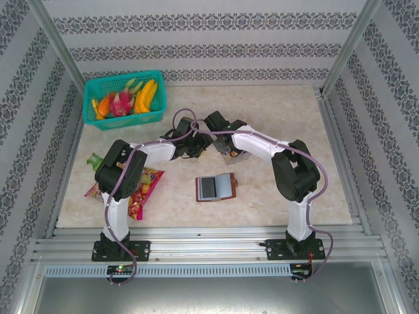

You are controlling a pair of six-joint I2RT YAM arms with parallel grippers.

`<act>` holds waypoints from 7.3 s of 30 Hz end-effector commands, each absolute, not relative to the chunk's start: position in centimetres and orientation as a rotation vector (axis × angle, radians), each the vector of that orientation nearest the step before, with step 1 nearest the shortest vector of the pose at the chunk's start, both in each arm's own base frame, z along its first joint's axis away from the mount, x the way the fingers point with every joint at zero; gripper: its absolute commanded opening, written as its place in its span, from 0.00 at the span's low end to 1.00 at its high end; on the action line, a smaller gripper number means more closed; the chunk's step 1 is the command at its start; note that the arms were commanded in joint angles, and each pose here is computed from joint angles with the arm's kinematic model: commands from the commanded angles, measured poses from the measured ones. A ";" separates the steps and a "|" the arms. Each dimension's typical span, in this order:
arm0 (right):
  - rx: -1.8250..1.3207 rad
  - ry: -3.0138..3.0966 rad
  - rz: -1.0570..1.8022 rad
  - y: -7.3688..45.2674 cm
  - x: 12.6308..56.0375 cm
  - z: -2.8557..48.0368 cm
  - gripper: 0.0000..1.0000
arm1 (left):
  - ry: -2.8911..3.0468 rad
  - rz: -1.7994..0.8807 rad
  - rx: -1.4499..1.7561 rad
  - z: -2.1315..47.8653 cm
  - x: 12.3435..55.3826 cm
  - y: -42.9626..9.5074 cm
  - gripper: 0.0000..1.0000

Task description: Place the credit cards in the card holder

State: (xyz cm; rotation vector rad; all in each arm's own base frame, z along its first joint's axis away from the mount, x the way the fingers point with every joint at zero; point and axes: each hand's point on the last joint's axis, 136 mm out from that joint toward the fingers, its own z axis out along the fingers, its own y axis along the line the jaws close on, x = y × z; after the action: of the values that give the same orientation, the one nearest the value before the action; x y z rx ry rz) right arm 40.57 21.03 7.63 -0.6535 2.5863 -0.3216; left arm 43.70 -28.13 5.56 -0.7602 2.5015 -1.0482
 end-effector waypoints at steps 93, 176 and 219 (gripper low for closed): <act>0.166 2.324 1.469 21.6 35.5 21.0 0.12 | 2.085 -1.750 -0.222 22.4 37.7 -32.0 0.04; 0.166 2.989 0.438 17.9 24.1 -0.4 0.17 | 2.630 -1.182 -0.127 3.0 26.2 -33.1 0.00; 0.202 2.964 0.527 18.4 24.2 0.0 0.18 | 2.705 -1.011 -0.031 4.7 26.0 -35.1 0.15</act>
State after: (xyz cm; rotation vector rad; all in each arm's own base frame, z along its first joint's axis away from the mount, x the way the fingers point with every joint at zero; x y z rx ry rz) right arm 25.63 19.64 1.68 0.1521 2.9001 0.5774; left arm 26.77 -33.42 4.31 -0.1326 2.6955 -0.9956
